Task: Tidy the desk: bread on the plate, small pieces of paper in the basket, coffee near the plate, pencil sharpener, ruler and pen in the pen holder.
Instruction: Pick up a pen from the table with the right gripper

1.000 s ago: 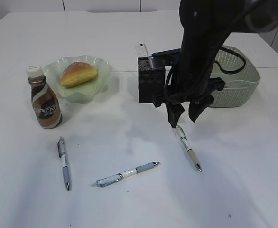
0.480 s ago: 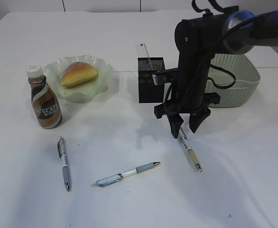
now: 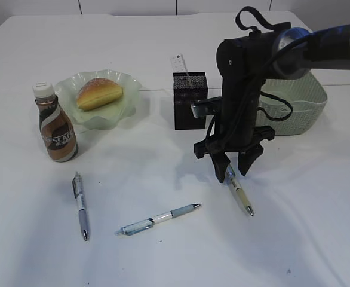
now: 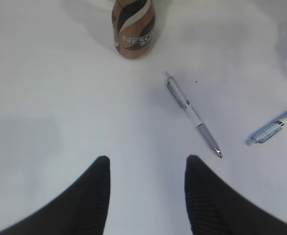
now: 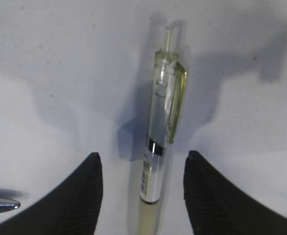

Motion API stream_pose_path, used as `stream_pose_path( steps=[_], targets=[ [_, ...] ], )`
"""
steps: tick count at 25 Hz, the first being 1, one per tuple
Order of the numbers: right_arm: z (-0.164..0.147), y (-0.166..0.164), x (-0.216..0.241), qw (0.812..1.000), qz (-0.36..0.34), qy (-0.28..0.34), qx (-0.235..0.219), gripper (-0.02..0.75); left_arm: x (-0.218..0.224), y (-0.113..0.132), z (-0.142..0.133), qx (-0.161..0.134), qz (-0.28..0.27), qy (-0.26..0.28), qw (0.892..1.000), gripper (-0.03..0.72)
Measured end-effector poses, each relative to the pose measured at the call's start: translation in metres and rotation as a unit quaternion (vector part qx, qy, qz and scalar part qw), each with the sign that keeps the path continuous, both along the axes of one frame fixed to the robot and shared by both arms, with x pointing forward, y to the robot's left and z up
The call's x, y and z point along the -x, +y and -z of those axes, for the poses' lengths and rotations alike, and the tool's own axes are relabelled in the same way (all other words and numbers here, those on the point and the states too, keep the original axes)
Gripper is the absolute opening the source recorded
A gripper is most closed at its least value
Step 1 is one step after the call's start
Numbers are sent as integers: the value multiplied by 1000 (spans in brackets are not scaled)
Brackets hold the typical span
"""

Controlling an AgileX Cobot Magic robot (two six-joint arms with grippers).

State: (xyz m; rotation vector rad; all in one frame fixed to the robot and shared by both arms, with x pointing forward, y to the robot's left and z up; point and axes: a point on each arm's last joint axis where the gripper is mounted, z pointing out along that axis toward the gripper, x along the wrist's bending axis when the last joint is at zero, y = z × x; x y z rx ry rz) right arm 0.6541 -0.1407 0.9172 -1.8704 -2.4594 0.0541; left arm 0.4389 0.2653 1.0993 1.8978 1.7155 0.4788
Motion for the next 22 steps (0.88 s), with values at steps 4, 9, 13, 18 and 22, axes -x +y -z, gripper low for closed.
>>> stream_pose_path(
  steps=[4,9,13,18,22],
  targets=[
    [3,0,0,1000,-1,3,1,426,0,1,0,-6,0,-1,1000,347],
    [3,0,0,1000,-1,3,1,426,0,1,0,-7,0,-1,1000,347],
    [3,0,0,1000,-1,3,1,426,0,1,0,-7,0,-1,1000,347],
    [3,0,0,1000,-1,3,1,426,0,1,0,-11,1,-2,1000,347],
    [3,2,1,1000,4,7,-10,426,0,1,0,-11,1,-2,1000,347]
  ],
)
